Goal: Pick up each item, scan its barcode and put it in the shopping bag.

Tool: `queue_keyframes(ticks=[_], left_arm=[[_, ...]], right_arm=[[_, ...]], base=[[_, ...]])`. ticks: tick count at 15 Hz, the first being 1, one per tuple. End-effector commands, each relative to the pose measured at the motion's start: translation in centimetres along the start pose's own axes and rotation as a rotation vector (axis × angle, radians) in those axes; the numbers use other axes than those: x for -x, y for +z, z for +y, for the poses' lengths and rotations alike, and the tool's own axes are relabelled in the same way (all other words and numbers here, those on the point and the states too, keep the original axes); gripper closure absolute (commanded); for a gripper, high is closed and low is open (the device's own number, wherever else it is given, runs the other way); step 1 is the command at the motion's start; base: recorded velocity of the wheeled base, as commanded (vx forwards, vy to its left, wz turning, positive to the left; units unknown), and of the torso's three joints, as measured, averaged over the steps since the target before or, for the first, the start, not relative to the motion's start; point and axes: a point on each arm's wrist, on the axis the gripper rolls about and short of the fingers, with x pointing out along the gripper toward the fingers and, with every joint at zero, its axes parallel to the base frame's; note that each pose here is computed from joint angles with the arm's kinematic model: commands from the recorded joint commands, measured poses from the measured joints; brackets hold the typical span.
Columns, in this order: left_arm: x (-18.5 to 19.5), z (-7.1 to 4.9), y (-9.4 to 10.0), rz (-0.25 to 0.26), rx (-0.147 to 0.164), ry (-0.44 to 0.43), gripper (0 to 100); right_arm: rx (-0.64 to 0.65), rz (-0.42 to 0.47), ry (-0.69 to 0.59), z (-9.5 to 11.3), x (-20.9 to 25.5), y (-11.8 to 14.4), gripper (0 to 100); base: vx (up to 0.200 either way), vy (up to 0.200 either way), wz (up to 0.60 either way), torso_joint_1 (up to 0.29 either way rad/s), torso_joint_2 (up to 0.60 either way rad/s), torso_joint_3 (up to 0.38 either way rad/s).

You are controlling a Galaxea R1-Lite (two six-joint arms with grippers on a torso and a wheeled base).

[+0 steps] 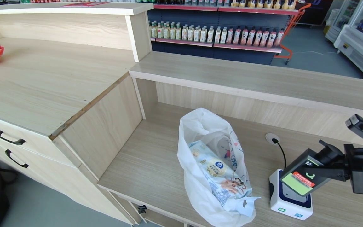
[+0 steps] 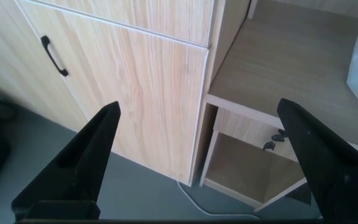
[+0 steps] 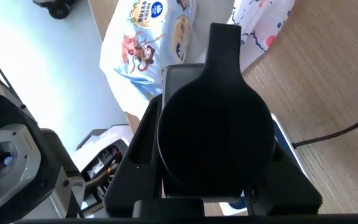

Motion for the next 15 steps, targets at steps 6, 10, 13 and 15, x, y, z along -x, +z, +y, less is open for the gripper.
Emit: queue_keyframes(ticks=[6, 10, 13, 15], left_arm=[[0.0, 0.0, 0.0, -0.001, 0.0, 0.0, 0], [0.0, 0.0, 0.0, -0.001, 0.0, 0.0, 0], [0.0, 0.0, 0.0, -0.001, 0.0, 0.0, 0], [0.0, 0.0, 0.0, -0.001, 0.0, 0.0, 0]], right_arm=[[0.036, -0.01, 0.029, -1.0, -1.4, 0.5, 100], [0.092, 0.009, -0.097, 1.0, 1.1, 1.8, 100], [0.139, 0.058, -0.209, 1.6, 2.0, 2.2, 100], [0.131, 0.073, -0.22, 1.5, 1.9, 2.1, 100]], base=[[0.0, 0.0, 0.0, 0.0, 0.0, 0.0], [0.0, 0.0, 0.0, 0.0, 0.0, 0.0], [0.0, 0.0, 0.0, 0.0, 0.0, 0.0], [0.0, 0.0, 0.3, 0.001, 0.0, 0.001]])
